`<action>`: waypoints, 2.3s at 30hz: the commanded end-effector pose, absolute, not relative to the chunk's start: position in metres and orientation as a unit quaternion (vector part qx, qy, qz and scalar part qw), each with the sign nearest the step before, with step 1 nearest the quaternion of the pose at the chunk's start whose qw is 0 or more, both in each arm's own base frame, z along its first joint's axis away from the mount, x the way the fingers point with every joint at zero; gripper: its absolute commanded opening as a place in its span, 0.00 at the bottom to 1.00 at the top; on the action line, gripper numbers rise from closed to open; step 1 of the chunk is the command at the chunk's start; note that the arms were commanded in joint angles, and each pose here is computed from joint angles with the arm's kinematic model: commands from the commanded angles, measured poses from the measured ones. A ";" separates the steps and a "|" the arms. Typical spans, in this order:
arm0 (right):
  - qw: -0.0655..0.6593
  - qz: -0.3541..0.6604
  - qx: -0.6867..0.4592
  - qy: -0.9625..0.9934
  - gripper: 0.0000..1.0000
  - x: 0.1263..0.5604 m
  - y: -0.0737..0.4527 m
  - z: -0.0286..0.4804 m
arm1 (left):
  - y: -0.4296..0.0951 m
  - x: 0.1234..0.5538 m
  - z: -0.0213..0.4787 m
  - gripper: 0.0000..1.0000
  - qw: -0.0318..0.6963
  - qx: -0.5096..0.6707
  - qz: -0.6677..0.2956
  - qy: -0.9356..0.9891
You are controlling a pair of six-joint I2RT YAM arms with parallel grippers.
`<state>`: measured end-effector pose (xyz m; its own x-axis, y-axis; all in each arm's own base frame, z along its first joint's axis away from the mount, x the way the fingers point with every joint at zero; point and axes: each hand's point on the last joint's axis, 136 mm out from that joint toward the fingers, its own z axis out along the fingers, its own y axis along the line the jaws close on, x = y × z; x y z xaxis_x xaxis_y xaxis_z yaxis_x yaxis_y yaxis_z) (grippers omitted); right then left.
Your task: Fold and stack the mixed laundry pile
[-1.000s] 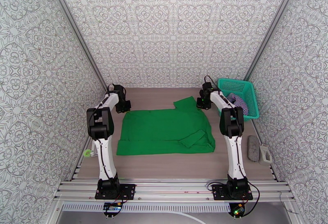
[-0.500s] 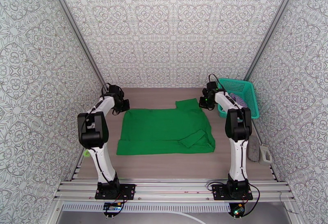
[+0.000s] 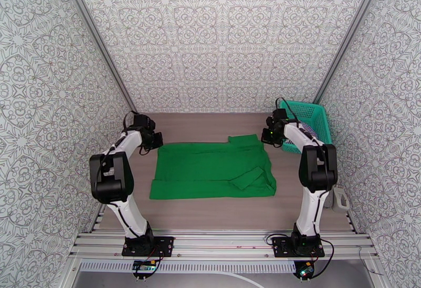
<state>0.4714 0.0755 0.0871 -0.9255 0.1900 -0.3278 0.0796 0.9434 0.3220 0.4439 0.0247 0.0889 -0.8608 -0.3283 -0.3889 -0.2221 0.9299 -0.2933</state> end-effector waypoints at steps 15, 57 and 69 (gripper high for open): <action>0.181 0.195 0.126 0.956 0.00 0.382 0.074 0.066 | 0.036 0.362 0.065 0.00 0.201 -0.199 -0.103 0.954; 0.153 -0.007 0.032 0.988 0.44 0.468 0.246 0.029 | -0.065 0.393 0.040 0.43 0.177 -0.144 -0.147 0.963; 0.173 -0.021 0.042 0.984 0.04 0.475 0.241 0.048 | -0.062 0.390 0.035 0.43 0.172 -0.145 -0.151 0.963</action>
